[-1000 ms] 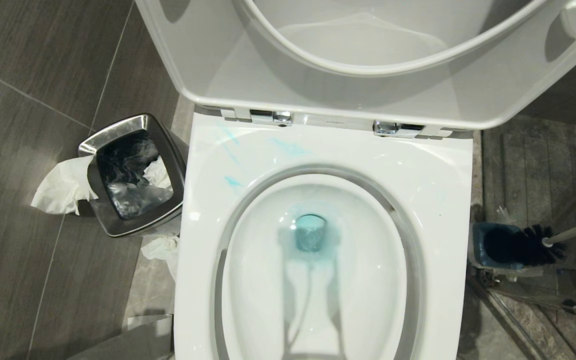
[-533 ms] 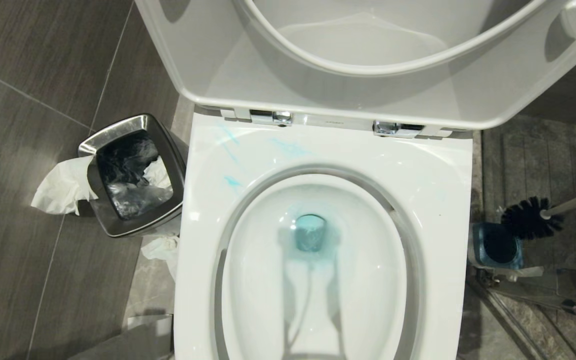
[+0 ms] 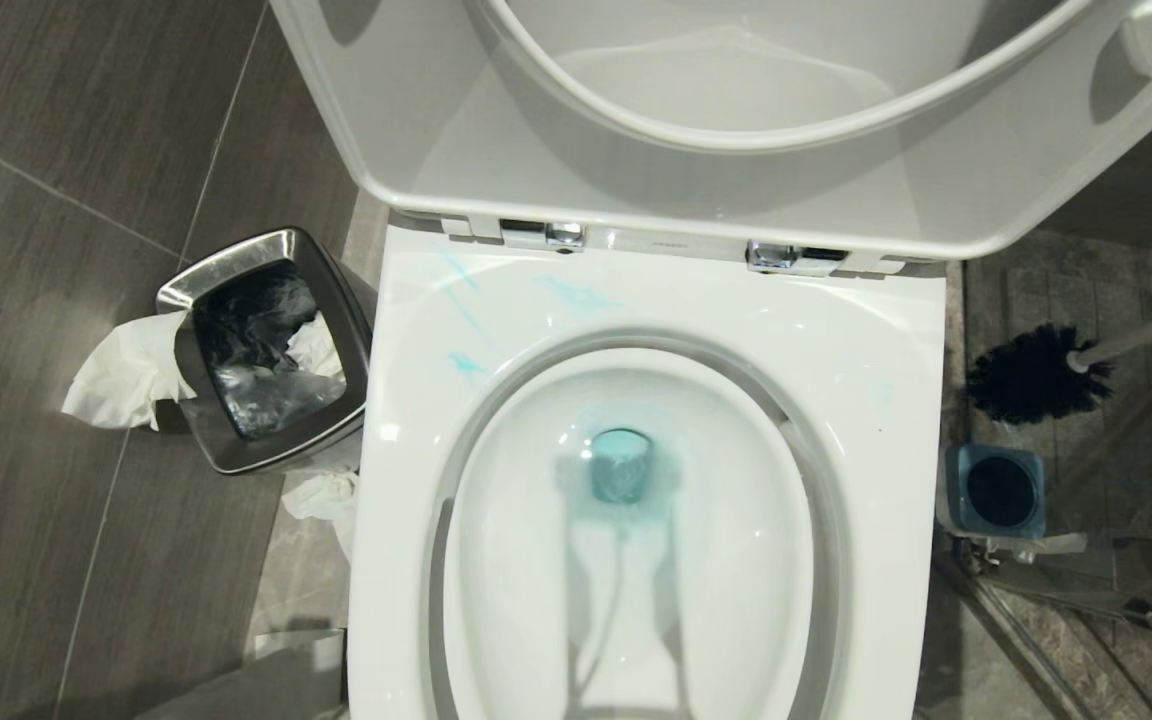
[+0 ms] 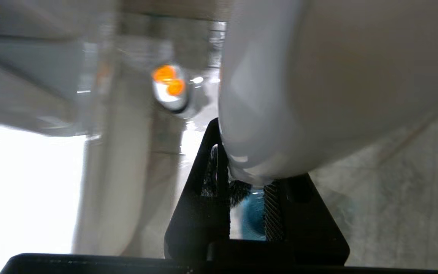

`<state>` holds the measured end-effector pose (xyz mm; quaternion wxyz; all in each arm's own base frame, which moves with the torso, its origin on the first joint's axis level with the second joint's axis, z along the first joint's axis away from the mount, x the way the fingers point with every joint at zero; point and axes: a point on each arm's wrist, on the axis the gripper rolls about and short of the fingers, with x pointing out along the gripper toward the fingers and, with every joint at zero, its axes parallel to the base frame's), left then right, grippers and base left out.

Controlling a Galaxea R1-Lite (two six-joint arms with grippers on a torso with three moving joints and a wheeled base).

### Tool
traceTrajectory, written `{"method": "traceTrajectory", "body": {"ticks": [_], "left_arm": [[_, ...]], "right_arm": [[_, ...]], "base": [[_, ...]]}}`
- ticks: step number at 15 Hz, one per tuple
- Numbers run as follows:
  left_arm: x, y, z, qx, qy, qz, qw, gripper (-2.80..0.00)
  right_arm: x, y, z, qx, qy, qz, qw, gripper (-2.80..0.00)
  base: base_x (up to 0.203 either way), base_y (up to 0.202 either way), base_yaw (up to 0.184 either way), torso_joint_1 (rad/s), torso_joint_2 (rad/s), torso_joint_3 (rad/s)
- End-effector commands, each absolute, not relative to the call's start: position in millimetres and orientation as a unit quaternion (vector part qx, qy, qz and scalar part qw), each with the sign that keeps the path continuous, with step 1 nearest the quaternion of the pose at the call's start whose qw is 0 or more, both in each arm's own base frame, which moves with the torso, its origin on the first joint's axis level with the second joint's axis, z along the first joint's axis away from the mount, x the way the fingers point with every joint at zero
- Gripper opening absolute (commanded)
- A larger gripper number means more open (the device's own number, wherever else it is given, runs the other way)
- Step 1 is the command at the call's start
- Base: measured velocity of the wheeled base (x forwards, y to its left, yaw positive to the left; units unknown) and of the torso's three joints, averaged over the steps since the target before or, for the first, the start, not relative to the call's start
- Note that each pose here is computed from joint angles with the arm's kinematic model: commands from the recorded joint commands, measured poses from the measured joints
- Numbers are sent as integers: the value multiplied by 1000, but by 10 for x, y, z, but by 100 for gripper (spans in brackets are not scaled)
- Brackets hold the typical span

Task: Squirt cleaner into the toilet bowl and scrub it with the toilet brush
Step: Scrub the toilet bowl

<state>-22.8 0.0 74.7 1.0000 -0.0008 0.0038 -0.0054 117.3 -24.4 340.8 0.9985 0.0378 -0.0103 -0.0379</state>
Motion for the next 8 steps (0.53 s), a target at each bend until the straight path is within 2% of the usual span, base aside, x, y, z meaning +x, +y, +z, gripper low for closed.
{"method": "traceTrajectory", "body": {"ticks": [1, 8], "left_arm": [[-226, 0, 743, 0, 5, -5, 1000, -280], [-225, 0, 743, 0, 5, -5, 1000, -280]], "right_arm": [[921, -176, 3610, 39, -4, -20, 999, -280], [490, -63, 4087, 34, -14, 0, 999, -280]], "base": [[0, 0, 0, 0, 0, 0], [0, 0, 0, 0, 0, 0]]}}
